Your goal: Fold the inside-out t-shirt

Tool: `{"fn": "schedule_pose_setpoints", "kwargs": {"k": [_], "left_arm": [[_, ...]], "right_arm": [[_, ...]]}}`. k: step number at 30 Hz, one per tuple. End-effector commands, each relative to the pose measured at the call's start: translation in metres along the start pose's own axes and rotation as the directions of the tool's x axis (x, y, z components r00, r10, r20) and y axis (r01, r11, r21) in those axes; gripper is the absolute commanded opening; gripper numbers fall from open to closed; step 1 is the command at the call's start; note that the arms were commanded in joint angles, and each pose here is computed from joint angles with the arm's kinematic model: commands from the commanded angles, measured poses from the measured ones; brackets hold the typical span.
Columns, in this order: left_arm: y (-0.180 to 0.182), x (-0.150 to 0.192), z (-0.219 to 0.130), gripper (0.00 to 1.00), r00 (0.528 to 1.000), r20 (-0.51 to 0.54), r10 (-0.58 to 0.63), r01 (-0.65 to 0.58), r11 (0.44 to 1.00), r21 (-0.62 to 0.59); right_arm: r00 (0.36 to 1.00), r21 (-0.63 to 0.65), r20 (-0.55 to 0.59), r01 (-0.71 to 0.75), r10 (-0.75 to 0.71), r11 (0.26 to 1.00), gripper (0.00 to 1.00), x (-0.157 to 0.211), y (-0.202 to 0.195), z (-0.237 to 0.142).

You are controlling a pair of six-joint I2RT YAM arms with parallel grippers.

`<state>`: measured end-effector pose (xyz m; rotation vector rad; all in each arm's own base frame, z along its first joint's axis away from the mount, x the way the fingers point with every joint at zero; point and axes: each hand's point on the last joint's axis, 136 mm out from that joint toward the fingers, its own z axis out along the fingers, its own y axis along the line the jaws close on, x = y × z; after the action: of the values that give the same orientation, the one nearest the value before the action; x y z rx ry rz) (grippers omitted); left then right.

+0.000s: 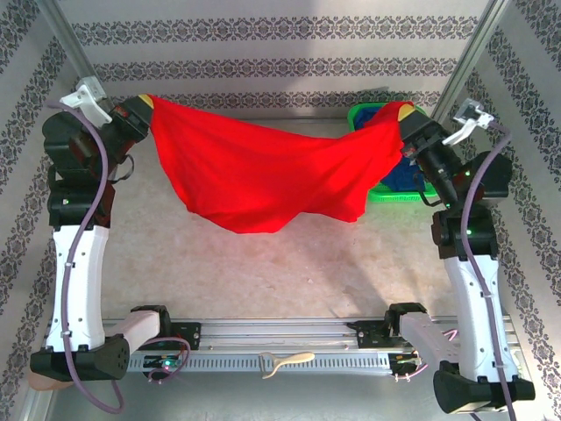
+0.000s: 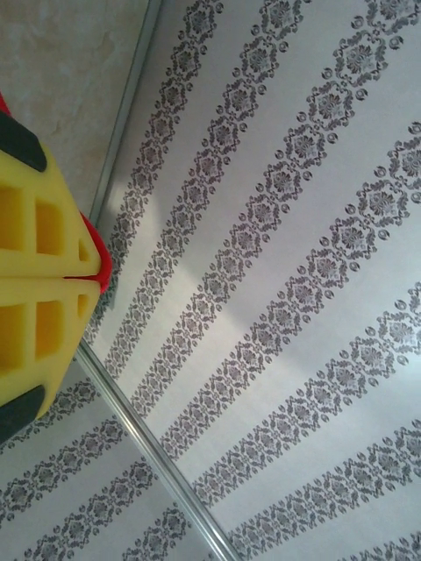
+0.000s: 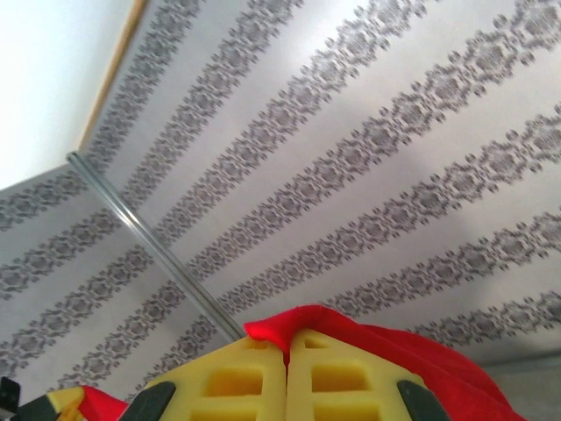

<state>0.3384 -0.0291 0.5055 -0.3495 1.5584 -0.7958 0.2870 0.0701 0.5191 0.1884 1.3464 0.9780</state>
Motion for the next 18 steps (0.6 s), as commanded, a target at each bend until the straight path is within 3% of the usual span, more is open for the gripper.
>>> {"fn": "schedule_pose_setpoints", "kwargs": {"k": [1, 7, 10, 15, 18], "left_arm": [[-0.055, -0.042, -0.036, 0.0, 0.99, 0.127, 0.062, -0.076, 0.991, 0.108], [-0.104, -0.076, -0.076, 0.0, 0.969, 0.227, 0.097, -0.135, 0.978, 0.157], [-0.108, -0.083, -0.088, 0.0, 0.962, 0.251, 0.107, -0.14, 0.983, 0.12], [-0.062, -0.071, -0.061, 0.0, 0.972, 0.197, 0.127, -0.124, 0.992, -0.027], [0.0, -0.042, -0.019, 0.0, 0.99, 0.104, 0.1, -0.085, 0.987, -0.139]], "right_arm": [[0.988, -0.136, 0.124, 0.106, -0.089, 0.985, 0.0, -0.045, 0.071, -0.031], [0.977, -0.257, 0.177, 0.162, -0.119, 0.953, 0.0, -0.072, 0.137, -0.062], [0.975, -0.275, 0.186, 0.171, -0.122, 0.946, 0.0, -0.077, 0.151, -0.072], [0.983, -0.246, 0.149, 0.142, -0.107, 0.959, 0.0, -0.076, 0.134, -0.049], [0.993, -0.202, 0.074, 0.102, -0.088, 0.974, 0.0, -0.063, 0.097, -0.007]]}}
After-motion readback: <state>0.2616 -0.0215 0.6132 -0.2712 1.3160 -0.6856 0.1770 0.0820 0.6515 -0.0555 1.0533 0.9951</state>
